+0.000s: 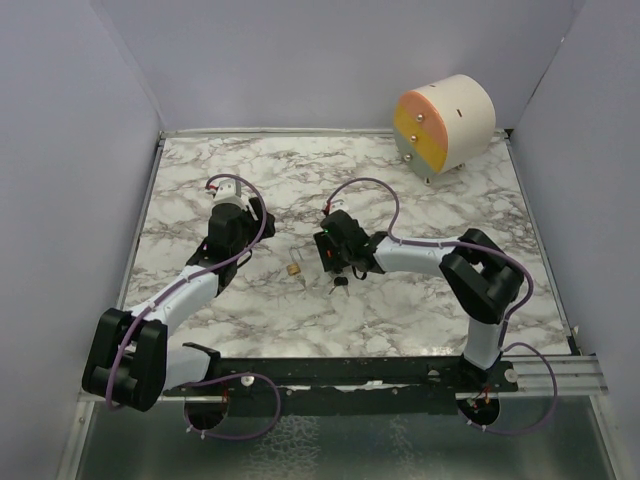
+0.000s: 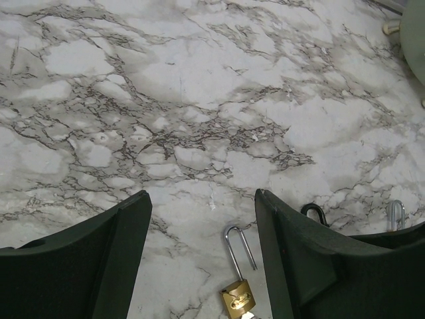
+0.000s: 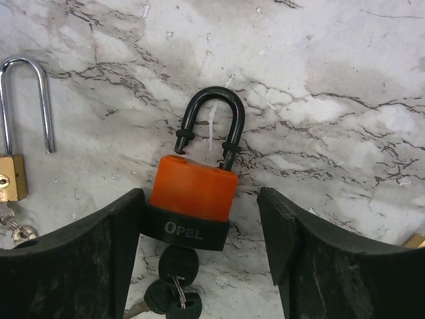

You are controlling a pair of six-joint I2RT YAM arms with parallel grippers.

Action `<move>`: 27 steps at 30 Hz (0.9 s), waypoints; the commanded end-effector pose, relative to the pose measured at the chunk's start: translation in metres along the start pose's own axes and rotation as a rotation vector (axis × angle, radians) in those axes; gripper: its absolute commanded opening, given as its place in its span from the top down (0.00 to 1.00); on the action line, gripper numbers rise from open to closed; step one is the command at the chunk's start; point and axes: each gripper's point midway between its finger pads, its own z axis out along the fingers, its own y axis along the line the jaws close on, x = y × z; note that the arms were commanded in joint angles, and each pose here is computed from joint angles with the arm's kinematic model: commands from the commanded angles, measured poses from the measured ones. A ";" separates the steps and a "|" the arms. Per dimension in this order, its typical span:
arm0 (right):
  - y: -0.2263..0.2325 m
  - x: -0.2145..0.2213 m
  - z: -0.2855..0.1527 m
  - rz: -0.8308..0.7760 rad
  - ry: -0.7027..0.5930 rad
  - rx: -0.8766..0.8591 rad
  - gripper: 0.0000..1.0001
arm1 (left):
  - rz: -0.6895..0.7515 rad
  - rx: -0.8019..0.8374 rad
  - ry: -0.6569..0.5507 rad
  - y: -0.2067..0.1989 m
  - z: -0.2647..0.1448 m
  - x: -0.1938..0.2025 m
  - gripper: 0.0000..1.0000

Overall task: Lock with the key
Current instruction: Pick up the lock from the center of the board.

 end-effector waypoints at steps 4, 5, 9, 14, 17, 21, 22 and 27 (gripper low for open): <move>-0.002 0.029 0.009 -0.044 0.093 0.050 0.42 | -0.016 0.024 0.000 -0.003 0.001 0.002 0.34; -0.001 0.030 0.009 -0.046 0.096 0.048 0.48 | -0.017 0.024 -0.001 -0.003 0.001 0.002 0.34; -0.002 0.035 0.010 -0.056 0.117 0.051 0.73 | -0.018 0.017 -0.002 -0.001 0.001 0.002 0.34; -0.007 0.045 0.013 -0.072 0.157 0.078 0.99 | -0.019 0.021 -0.005 -0.002 0.001 0.001 0.34; -0.011 0.042 0.014 -0.081 0.144 0.099 0.99 | -0.017 0.025 -0.009 -0.003 0.001 -0.001 0.34; -0.012 0.011 0.005 -0.098 0.036 0.104 0.99 | -0.007 0.030 -0.018 -0.005 0.000 -0.006 0.34; -0.010 0.000 0.002 -0.104 -0.004 0.096 0.99 | -0.006 0.031 -0.021 -0.006 0.000 -0.007 0.34; -0.002 -0.063 -0.021 -0.153 -0.223 0.053 0.99 | 0.006 0.030 -0.046 -0.008 -0.003 -0.018 0.34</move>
